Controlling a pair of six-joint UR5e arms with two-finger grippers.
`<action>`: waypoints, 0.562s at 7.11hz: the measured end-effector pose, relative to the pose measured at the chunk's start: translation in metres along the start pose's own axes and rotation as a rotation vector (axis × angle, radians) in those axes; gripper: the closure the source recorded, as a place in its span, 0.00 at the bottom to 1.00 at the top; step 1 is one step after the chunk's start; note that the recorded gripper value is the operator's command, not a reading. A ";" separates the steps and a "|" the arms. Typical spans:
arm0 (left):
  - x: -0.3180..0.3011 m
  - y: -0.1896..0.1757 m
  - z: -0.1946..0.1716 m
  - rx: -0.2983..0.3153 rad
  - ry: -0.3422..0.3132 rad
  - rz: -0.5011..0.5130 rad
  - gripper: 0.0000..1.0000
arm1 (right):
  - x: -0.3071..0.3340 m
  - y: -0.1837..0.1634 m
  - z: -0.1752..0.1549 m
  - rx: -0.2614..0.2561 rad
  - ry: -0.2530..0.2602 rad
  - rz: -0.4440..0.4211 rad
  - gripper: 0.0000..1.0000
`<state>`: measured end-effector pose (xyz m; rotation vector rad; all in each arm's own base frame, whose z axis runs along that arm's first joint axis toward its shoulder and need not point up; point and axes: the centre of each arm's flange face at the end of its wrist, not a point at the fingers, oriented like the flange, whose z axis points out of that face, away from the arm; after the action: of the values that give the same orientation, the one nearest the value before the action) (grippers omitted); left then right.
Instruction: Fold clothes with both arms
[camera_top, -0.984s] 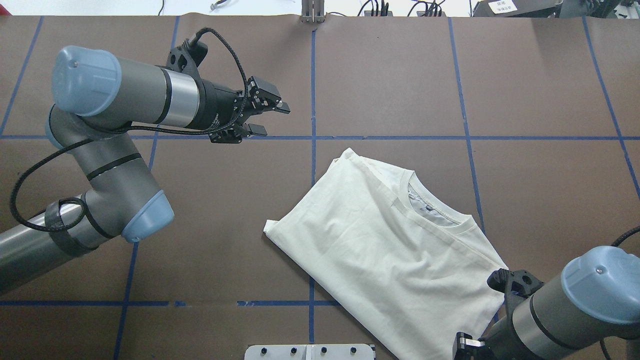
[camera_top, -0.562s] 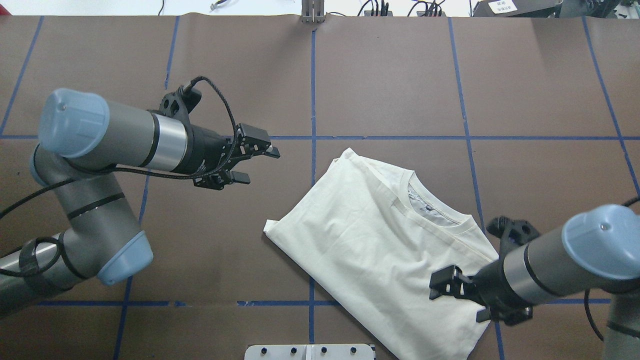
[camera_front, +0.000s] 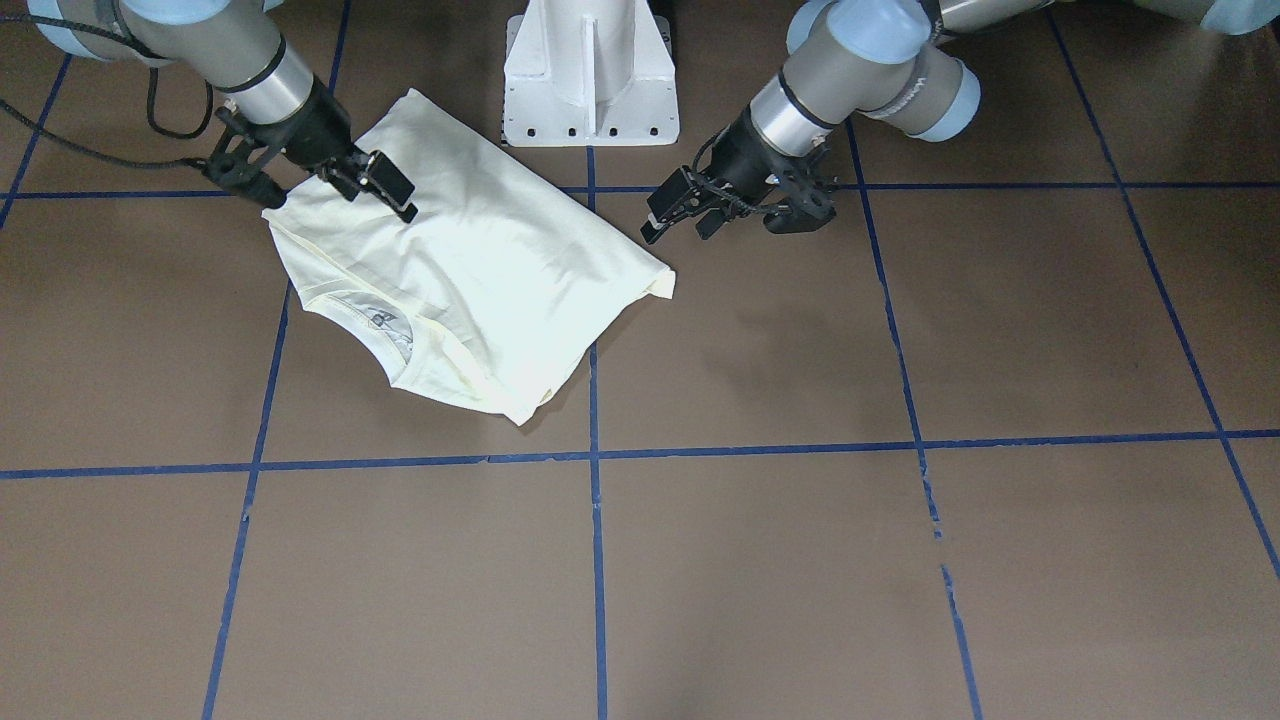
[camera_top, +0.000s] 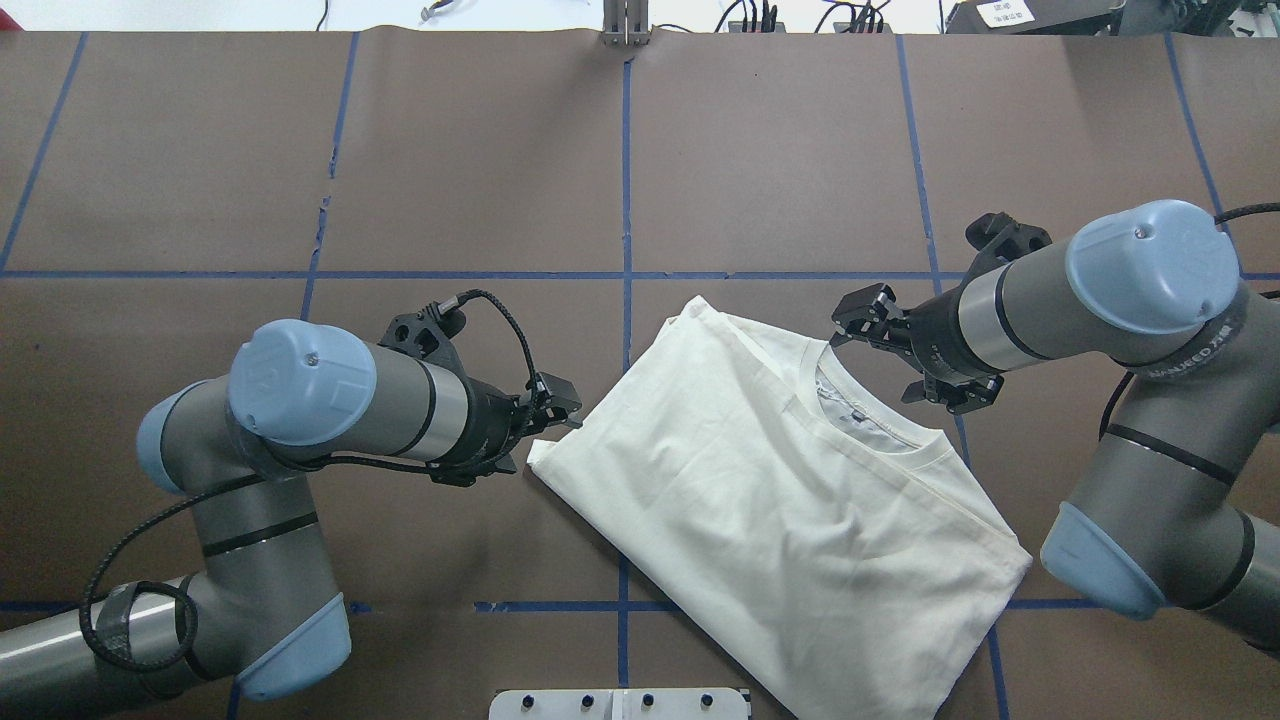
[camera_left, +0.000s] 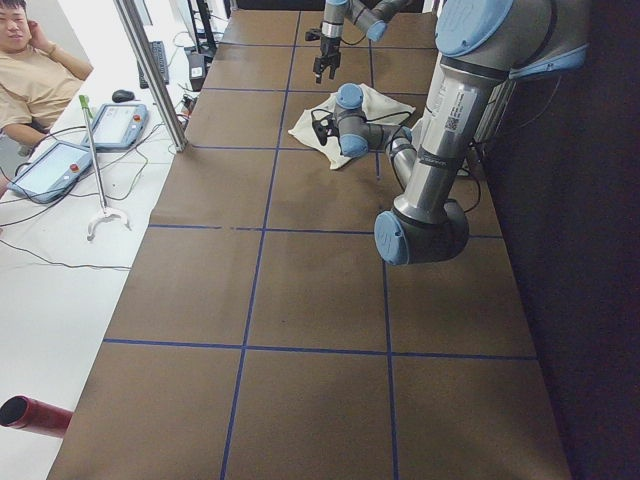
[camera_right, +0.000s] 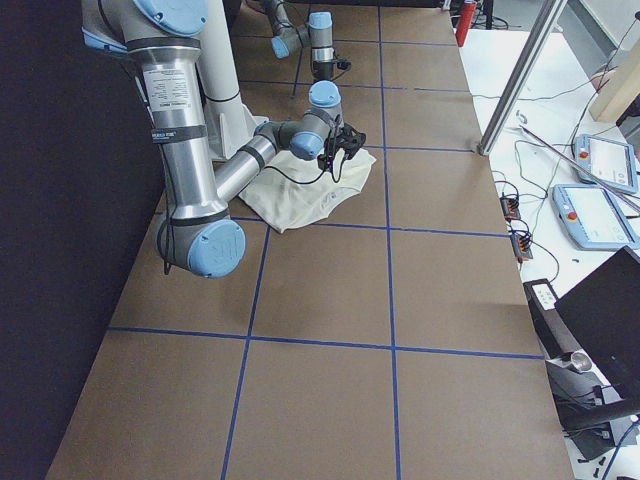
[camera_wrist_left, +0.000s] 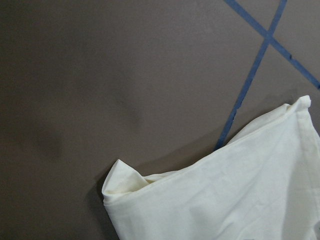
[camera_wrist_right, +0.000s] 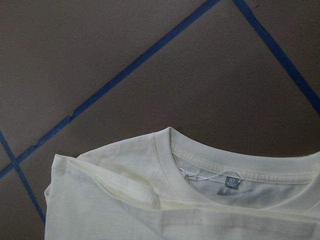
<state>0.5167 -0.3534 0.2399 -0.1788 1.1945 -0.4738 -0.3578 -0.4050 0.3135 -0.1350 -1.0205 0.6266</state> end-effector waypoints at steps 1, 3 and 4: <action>-0.003 0.000 0.014 0.009 -0.025 -0.005 0.22 | -0.001 -0.003 0.000 0.017 -0.003 -0.009 0.00; -0.005 -0.002 0.032 0.017 -0.055 -0.011 0.37 | -0.002 -0.004 0.001 0.025 -0.003 -0.019 0.00; -0.006 -0.003 0.038 0.019 -0.065 -0.013 0.40 | -0.001 -0.004 0.003 0.027 0.000 -0.019 0.00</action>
<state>0.5492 -0.3574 0.2603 -0.1847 1.1253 -0.4869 -0.3589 -0.4098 0.3159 -0.1020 -1.0122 0.6231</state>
